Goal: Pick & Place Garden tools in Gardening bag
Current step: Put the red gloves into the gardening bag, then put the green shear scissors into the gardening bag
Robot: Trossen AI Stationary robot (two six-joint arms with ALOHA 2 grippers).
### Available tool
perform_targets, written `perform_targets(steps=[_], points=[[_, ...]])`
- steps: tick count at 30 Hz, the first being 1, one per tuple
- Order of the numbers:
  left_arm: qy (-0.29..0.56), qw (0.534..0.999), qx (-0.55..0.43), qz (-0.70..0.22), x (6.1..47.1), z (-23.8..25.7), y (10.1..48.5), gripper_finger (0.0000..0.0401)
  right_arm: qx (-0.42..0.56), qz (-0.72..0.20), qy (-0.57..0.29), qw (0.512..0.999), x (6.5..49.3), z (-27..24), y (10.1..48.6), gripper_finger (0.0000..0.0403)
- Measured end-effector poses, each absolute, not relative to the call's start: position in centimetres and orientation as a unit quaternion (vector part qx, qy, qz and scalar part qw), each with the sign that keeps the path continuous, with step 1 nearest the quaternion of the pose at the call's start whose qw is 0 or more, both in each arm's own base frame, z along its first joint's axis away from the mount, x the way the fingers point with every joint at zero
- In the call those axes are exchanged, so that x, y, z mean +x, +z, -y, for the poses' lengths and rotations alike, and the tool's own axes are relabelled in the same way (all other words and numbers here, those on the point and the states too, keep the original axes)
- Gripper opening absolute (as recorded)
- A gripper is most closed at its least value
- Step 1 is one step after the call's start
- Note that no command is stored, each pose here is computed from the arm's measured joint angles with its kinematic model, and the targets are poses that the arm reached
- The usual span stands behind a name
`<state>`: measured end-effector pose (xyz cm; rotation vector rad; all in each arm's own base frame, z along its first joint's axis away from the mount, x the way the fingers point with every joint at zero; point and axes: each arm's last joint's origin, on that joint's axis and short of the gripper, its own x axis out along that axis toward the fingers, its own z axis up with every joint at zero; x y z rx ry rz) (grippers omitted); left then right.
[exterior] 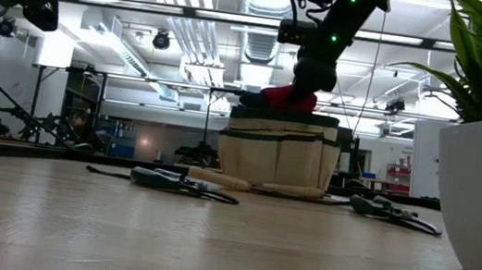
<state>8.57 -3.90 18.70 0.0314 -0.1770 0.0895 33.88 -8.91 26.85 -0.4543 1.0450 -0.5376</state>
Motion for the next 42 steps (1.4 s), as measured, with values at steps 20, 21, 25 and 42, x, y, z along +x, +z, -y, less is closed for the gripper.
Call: perform_targets(steps=[20, 21, 25, 42], points=[[0.045, 0.995, 0.015, 0.089, 8.6, 3.9, 18.7, 0.0014, -0.198, -0.484, -0.262, 0.811, 33.9, 8.8, 26.9, 0.0320], [0.046, 0.995, 0.015, 0.089, 8.6, 3.9, 18.7, 0.0014, -0.195, -0.481, -0.262, 0.814, 34.0, 8.6, 27.0, 0.0320], [0.047, 0.995, 0.015, 0.088, 8.6, 3.9, 18.7, 0.0014, -0.179, -0.455, -0.234, 0.840, 34.6, 7.4, 27.7, 0.0314], [0.046, 0.995, 0.016, 0.087, 8.6, 3.9, 18.7, 0.0014, -0.080, -0.315, -0.102, 0.940, 39.8, -0.7, 26.1, 0.0284]])
